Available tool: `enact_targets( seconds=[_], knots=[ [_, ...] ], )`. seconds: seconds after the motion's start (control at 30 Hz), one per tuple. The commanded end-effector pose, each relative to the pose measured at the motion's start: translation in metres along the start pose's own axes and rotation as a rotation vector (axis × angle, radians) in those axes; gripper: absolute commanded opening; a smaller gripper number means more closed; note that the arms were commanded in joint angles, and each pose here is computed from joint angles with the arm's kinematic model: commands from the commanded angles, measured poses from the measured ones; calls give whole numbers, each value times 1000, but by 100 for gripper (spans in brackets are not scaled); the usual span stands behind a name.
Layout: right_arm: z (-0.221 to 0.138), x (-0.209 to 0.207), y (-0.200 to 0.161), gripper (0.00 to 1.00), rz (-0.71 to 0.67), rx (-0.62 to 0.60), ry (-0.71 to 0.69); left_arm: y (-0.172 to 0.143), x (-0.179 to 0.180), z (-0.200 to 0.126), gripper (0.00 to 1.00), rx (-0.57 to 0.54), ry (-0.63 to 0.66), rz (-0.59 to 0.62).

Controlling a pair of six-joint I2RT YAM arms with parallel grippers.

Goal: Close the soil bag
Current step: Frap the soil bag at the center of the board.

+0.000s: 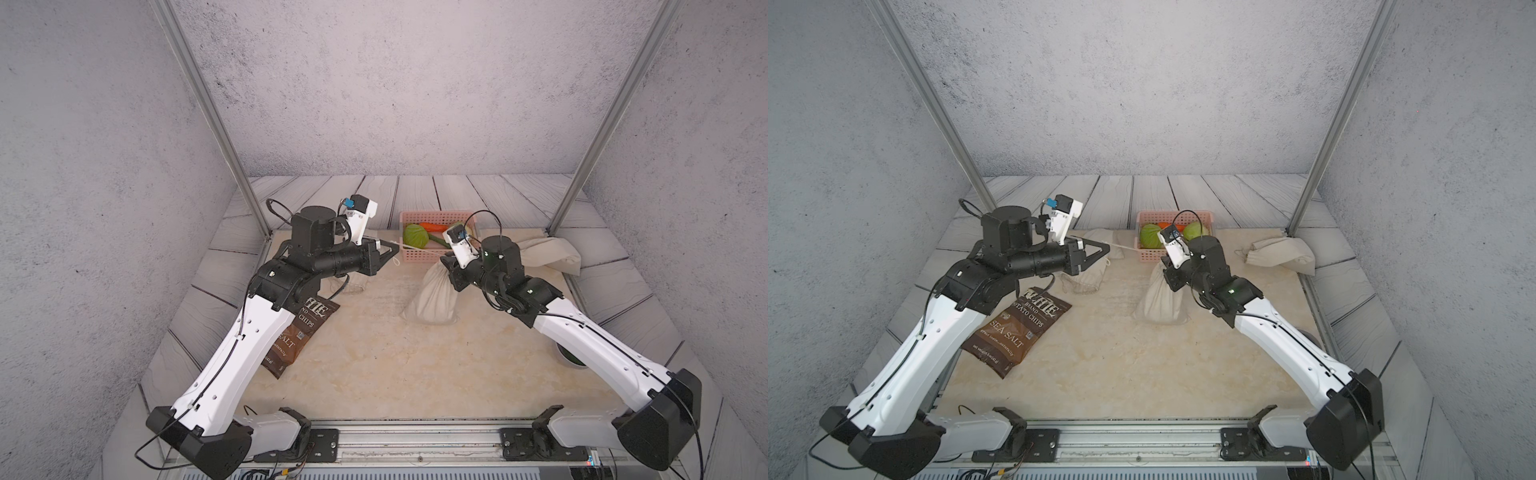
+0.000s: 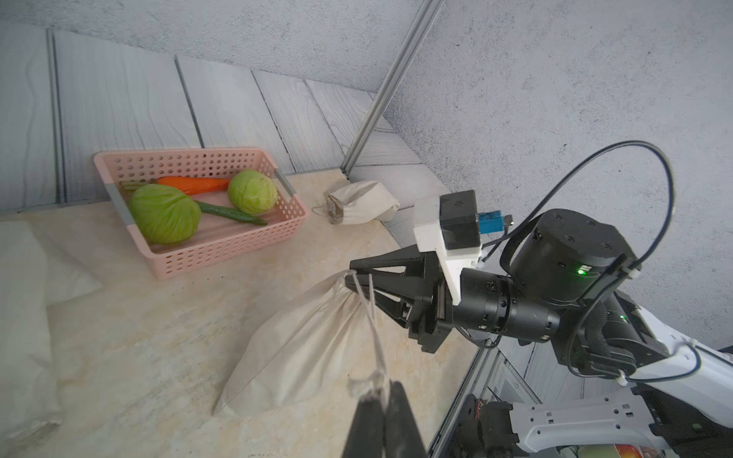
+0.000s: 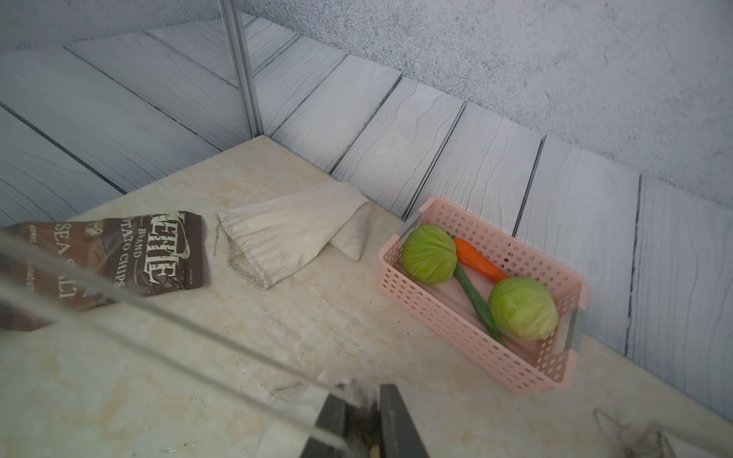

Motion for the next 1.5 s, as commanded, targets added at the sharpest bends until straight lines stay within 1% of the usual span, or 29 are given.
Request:
enact_targets(
  seconds=[0.0,0.07,0.27,0.53,0.63,0.67,0.8,0.87,1.0,1.1,1.2,1.3,1.37,1.47],
  knots=[
    [-16,-6,5,27,71,-27,21,54,-30,-18,0,-198,-62,107],
    [-24,1,18,31,77,-59,74,60,-35,-12,0,-196,-78,114],
    [-44,23,45,47,87,-156,208,71,-41,3,0,-177,-112,117],
    [-44,56,61,64,66,-179,321,72,-41,17,0,-152,-124,107],
    [-39,65,62,65,58,-173,314,73,-42,15,0,-156,-125,111],
    [-35,63,62,64,65,-164,286,74,-43,14,0,-159,-123,113],
    [-14,46,51,48,101,-95,132,75,-46,6,0,-170,-115,121],
    [-4,40,42,42,101,-60,80,76,-47,1,0,-177,-105,130],
    [12,35,23,29,99,3,31,78,-51,-7,0,-194,-102,139],
    [21,33,12,24,97,33,16,79,-52,-10,0,-204,-105,139],
    [27,27,3,15,92,72,-31,80,-53,-13,0,-208,-98,146],
    [30,10,-12,9,69,127,-171,83,-54,-26,0,-235,-56,170],
    [32,-8,-27,8,12,180,-296,88,-52,-39,0,-265,-29,174],
    [32,-47,-57,8,-46,300,-488,100,-47,-68,0,-319,-20,150]
  ],
)
Point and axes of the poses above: each gripper's point midway between its finger pads, its own z axis out along the fingers, its own x axis along the line the jaws close on, y = z × x, the point moved 5 cm from there along -z, back along the fingers, and after that the axes turned 8 degrees about z, right-handed, at the moved point
